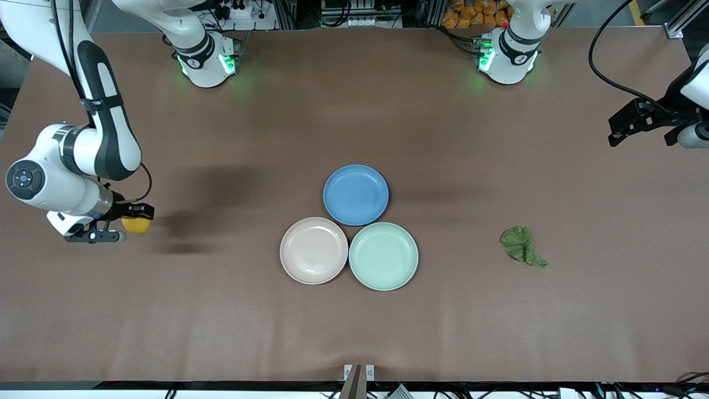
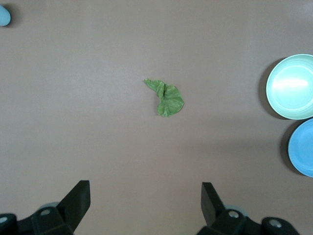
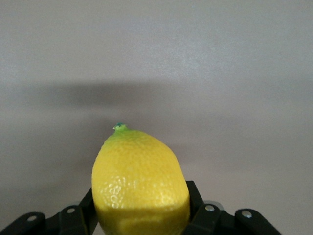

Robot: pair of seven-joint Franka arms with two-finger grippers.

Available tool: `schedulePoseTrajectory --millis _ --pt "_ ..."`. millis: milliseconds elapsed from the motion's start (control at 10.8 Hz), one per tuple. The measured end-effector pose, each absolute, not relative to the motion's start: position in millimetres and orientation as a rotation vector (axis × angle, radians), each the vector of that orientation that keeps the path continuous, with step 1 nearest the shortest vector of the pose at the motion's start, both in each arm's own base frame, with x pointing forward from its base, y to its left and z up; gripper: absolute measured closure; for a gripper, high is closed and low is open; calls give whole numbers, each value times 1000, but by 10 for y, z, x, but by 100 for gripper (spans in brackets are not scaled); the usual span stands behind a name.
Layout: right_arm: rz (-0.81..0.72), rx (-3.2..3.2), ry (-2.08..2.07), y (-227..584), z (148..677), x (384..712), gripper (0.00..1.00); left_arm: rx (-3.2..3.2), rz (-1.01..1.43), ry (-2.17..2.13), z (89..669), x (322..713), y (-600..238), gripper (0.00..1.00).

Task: Pick lemon and lettuce from plates
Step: 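Lower the lemon onto the table and open the right gripper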

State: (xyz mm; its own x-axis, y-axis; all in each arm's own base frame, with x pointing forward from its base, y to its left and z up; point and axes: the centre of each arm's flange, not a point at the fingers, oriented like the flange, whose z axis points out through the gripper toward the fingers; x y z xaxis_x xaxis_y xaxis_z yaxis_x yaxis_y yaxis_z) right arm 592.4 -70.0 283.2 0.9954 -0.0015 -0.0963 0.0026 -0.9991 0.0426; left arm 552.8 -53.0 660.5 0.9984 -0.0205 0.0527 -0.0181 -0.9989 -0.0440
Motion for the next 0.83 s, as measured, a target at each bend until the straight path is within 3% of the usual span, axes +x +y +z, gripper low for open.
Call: schedulePoseTrajectory --millis 831 --pt "-123 3099 31 -425 2330 5887 29 -3097 -74 39 6581 5526 -561 0"
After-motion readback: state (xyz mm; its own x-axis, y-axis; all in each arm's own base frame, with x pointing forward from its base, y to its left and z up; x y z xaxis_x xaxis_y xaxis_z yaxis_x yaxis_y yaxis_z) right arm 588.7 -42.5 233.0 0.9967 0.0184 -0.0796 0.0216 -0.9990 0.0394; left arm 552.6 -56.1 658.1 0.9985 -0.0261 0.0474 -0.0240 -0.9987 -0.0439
